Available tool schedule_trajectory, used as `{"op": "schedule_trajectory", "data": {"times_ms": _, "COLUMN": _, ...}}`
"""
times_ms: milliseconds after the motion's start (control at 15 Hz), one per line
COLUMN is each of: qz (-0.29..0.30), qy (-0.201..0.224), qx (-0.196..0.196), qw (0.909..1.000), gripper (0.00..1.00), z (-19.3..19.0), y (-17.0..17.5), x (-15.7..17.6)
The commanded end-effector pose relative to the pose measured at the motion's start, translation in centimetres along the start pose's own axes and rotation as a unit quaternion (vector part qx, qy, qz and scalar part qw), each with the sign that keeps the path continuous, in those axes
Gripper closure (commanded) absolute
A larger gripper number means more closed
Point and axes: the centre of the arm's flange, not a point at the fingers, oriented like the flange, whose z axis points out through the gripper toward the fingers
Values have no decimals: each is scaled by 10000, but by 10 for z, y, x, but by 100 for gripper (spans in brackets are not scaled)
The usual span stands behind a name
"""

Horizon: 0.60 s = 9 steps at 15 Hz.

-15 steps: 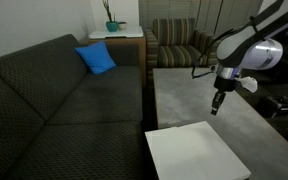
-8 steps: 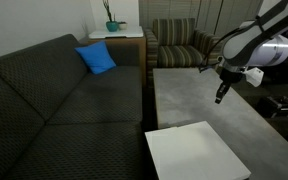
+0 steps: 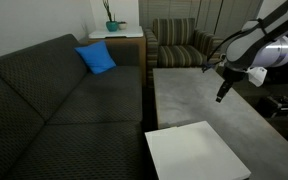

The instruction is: Open the cover of the book on the table

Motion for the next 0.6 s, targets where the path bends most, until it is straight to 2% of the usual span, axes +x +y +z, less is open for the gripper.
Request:
{"op": "schedule_trajectory", "data": {"times_ms": 0, "qz": 11, "qy": -39, "qx": -131, "qw": 9999, "gripper": 1, "z": -18, "y": -9, "x": -13}}
{"op": "schedule_trajectory", "data": {"times_ms": 533, "qz": 18, "qy": -33, "qx": -119, "qw": 9999, "gripper": 0, "z": -19, "y": -7, "x": -18}}
